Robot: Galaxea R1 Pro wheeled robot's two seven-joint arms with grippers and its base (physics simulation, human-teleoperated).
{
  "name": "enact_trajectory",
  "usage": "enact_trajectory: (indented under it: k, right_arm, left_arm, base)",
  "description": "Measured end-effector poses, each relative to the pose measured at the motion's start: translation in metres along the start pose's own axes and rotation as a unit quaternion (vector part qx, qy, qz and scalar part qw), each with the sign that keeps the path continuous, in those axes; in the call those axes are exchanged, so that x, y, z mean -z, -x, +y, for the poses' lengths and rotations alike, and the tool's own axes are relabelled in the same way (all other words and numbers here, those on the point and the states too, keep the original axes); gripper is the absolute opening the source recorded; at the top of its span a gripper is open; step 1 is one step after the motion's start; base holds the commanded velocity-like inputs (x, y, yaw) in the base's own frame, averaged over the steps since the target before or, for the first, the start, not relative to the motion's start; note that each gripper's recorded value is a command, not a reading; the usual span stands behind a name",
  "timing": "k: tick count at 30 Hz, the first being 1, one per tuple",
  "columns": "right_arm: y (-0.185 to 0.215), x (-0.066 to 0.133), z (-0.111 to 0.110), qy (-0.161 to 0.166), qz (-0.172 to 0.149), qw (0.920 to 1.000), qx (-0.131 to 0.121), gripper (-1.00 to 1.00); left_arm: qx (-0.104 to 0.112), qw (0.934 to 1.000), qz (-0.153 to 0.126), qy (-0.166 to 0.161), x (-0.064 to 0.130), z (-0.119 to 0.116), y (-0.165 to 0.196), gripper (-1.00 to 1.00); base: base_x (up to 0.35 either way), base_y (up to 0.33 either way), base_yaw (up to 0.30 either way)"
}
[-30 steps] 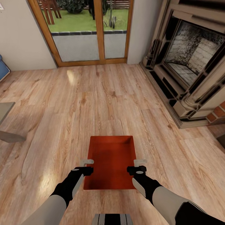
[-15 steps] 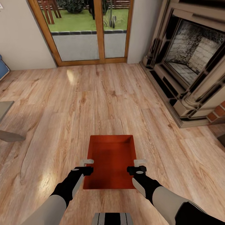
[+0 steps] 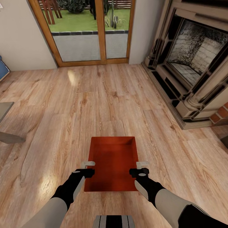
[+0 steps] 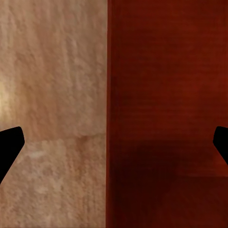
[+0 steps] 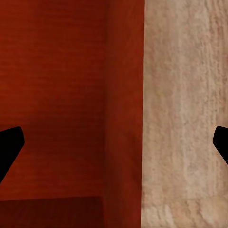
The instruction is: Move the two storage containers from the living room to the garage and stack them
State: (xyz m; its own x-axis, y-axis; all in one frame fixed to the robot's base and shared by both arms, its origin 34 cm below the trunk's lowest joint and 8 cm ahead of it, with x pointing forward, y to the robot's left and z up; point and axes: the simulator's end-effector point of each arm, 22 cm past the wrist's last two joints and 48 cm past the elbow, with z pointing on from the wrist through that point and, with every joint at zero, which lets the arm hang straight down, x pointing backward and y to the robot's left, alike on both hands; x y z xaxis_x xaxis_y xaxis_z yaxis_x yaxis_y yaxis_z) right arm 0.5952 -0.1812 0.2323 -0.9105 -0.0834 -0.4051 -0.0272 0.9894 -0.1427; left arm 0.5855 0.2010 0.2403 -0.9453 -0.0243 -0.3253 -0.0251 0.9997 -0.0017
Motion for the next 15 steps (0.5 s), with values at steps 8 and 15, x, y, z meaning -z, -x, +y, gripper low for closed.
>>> enact_trajectory:
  k: [8,15]
  right_arm:
    - [0.0000,-0.0001,-0.0004,0.000,0.000,1.0000,0.000,1.00]
    - [-0.0067,-0.0090,0.0004,-0.001,0.000,1.0000,0.000,1.00]
  left_arm:
    - [0.000,1.0000,0.000,0.000,0.0000,0.0001,0.0001,1.00]
    - [0.001,1.0000,0.000,0.000,-0.0095,0.0000,-0.0062,1.00]
  base:
    - [0.000,0.000,0.000]
    - [0.000,0.000,0.000]
